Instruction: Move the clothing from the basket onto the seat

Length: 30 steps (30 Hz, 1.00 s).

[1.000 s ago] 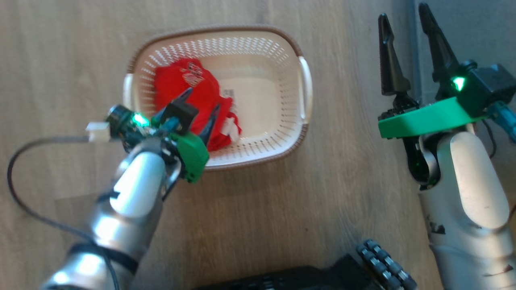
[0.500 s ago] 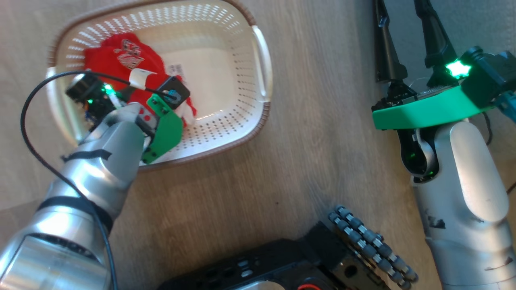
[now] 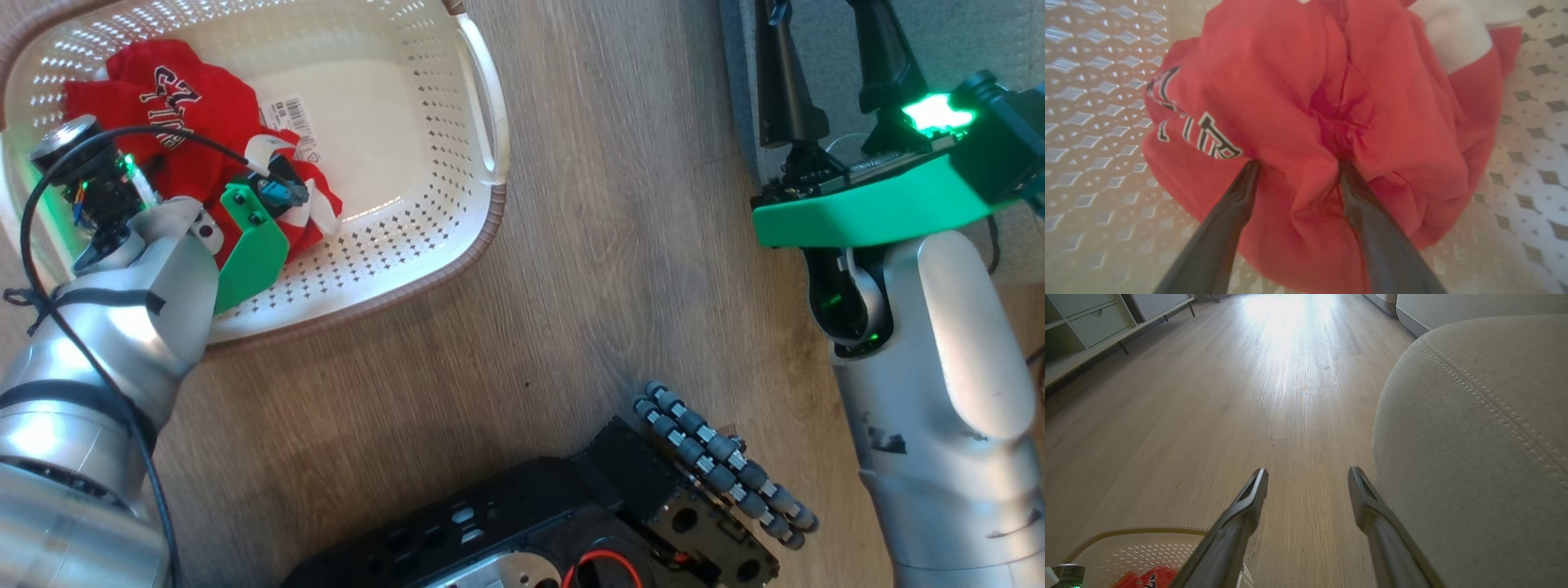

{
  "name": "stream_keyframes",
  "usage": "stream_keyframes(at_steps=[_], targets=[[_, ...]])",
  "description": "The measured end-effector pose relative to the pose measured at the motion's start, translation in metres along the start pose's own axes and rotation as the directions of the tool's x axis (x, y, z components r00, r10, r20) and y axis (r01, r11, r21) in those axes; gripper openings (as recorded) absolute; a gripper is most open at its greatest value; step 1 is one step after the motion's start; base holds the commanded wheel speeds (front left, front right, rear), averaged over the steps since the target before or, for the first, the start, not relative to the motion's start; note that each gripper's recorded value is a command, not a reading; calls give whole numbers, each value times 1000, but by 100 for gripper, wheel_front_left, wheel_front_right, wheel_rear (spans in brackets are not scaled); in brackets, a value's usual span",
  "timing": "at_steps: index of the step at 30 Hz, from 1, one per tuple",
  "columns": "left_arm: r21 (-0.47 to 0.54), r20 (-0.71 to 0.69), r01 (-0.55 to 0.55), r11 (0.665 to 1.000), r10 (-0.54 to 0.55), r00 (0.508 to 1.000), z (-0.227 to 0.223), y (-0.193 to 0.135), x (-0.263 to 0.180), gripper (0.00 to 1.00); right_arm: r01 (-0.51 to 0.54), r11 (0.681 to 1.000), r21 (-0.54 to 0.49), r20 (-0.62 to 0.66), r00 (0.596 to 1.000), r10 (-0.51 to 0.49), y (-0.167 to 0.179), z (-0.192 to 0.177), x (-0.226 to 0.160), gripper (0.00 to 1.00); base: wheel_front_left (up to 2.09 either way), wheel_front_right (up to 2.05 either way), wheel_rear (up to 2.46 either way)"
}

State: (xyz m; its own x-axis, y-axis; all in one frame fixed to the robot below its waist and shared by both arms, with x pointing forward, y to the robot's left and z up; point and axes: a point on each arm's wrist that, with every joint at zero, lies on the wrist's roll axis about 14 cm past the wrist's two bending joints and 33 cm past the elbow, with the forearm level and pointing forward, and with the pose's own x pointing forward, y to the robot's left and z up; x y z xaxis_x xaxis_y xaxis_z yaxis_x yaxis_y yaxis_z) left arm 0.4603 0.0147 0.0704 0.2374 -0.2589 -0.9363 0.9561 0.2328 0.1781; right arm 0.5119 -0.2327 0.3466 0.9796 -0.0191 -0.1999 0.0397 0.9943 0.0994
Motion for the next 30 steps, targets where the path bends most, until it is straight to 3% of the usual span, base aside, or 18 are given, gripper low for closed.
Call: stream_keyframes(at_steps=[1,2,16,30], targets=[[-3,1,3,1000,-3,1000,0,-1,1,85,0,1000,-1,-1,1000,0,0,-1,0,100,0,0,0],[-12,1,6,1000,-6,1000,0,-2,1,0,-1,1000,-1,0,1000,1,0,-1,1,100,0,0,0],[-174,185,-10,985,43,982,41,1,-47,0,-42,999,-26,84,996,44,18,35,6,100,0,0,0],[-385,318,-95,918,229,920,50,19,-144,0,-83,996,-31,140,986,86,45,72,-19,100,0,0,0]])
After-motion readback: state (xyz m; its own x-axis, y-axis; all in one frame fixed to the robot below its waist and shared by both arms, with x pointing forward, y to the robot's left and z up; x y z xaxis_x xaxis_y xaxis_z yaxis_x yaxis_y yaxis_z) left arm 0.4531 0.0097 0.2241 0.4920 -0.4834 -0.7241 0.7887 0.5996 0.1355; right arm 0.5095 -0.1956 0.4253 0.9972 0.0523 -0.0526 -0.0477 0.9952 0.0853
